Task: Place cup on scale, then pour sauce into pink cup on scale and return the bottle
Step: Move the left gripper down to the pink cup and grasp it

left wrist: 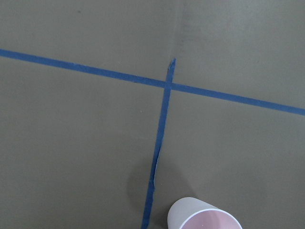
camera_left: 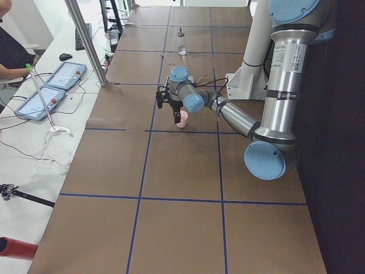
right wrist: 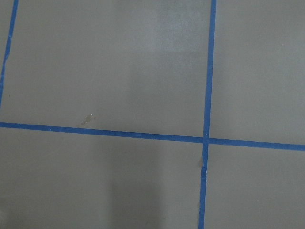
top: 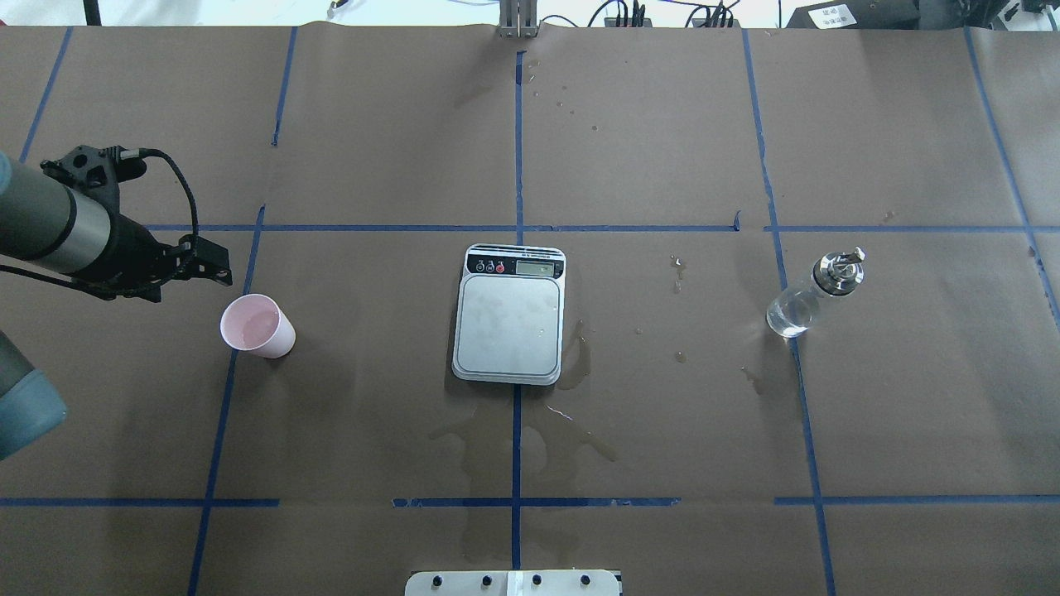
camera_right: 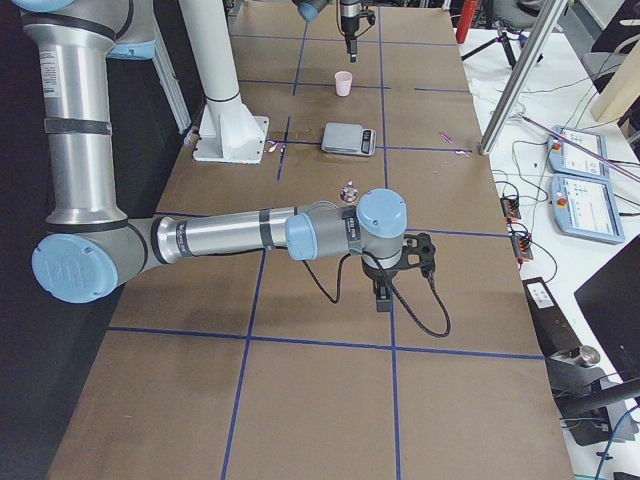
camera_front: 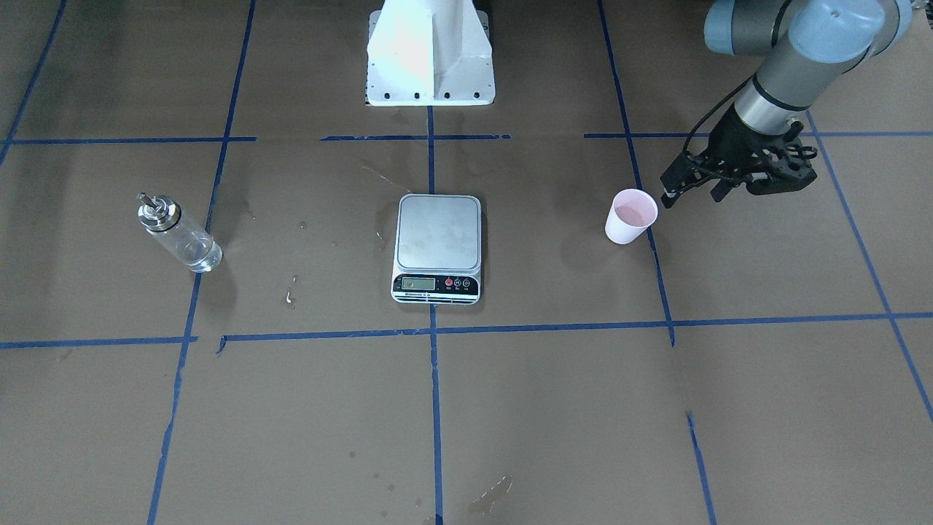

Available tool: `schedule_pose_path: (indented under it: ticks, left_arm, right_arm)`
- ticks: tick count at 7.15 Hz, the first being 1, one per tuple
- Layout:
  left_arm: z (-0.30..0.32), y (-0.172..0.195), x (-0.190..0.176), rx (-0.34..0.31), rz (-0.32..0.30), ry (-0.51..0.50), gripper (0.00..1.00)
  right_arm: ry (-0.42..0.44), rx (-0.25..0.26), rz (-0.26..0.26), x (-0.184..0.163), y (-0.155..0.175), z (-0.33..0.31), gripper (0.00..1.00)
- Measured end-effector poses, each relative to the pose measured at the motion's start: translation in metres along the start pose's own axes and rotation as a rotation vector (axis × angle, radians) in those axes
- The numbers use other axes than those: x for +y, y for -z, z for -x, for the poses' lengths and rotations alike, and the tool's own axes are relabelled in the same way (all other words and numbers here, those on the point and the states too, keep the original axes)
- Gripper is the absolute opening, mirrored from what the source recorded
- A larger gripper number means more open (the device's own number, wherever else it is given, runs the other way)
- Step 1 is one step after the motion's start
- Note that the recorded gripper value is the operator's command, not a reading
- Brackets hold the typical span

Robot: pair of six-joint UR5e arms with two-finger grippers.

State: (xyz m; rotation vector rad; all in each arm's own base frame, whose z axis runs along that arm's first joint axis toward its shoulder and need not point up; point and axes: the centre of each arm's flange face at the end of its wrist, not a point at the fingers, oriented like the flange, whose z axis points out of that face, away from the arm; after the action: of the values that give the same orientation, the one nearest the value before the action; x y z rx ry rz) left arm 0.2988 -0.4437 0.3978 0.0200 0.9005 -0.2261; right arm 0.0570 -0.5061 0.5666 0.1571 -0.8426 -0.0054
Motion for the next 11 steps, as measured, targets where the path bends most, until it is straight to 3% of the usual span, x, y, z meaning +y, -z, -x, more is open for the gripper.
schedule_pose_path:
  ticks: [3, 9, 11]
  left_arm:
    - [0.0, -0.03, 0.002, -0.036, 0.021, -0.001, 1.0]
    - [-0.006, -0.043, 0.013, -0.04, 0.055, -0.021, 1.0]
    - [-0.009, -0.052, 0.023, -0.047, 0.072, -0.033, 0.9]
  right_arm:
    - [0.002, 0.0, 0.0, 0.0, 0.0, 0.001, 1.0]
    - [0.006, -0.002, -0.002, -0.002, 0.001, 0.003, 1.0]
    - [0.006, -0.002, -0.001, -0.002, 0.0, 0.002, 1.0]
